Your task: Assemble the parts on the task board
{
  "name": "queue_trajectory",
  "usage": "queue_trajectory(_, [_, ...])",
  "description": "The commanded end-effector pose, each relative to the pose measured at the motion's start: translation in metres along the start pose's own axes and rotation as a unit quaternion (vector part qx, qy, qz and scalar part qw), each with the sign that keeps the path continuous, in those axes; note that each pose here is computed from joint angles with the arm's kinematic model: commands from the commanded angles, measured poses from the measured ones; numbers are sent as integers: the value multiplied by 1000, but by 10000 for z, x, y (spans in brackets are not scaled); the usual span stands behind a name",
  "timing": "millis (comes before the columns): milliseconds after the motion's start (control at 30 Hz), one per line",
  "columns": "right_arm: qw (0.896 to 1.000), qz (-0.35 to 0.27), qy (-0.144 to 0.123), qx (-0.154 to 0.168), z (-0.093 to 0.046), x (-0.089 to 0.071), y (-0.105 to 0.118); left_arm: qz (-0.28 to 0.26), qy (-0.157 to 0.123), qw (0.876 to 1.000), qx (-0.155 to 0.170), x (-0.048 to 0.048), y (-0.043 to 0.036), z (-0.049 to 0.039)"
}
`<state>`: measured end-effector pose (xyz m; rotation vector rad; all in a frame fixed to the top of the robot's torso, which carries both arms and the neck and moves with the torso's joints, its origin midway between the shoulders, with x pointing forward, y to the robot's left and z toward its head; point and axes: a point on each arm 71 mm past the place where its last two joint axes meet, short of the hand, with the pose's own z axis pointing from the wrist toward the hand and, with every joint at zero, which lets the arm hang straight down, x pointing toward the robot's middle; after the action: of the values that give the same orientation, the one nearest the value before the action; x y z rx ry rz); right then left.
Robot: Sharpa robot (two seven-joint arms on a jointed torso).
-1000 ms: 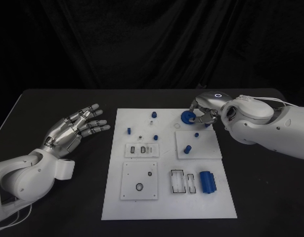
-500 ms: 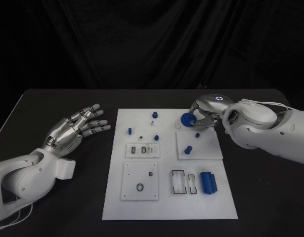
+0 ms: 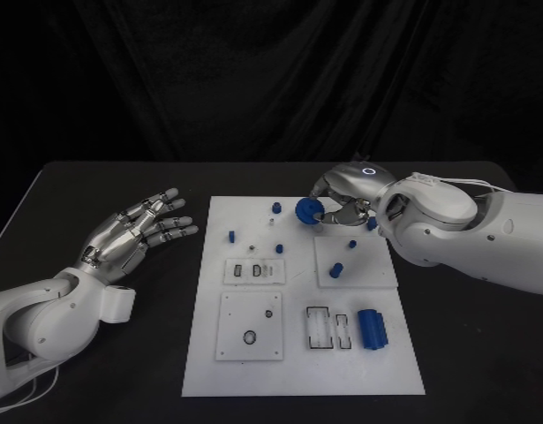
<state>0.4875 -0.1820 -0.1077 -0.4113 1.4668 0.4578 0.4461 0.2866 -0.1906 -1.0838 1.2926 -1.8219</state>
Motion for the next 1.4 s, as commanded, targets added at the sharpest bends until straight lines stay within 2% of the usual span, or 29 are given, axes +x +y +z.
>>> queue_trajectory(33, [1000, -2, 2, -19, 60, 2, 90, -7, 5, 1000, 30, 18, -32, 5])
queue_trajectory(367, [999, -7, 11, -47, 281, 69, 309, -8, 8, 1000, 29, 32, -18, 23])
queue_trajectory(667, [998, -10, 25, -51, 397, 143, 411, -9, 9, 1000, 28, 37, -10, 34])
queue_trajectory(1400, [997, -17, 55, -44, 468, 250, 450, -10, 12, 1000, 25, 41, 5, 51])
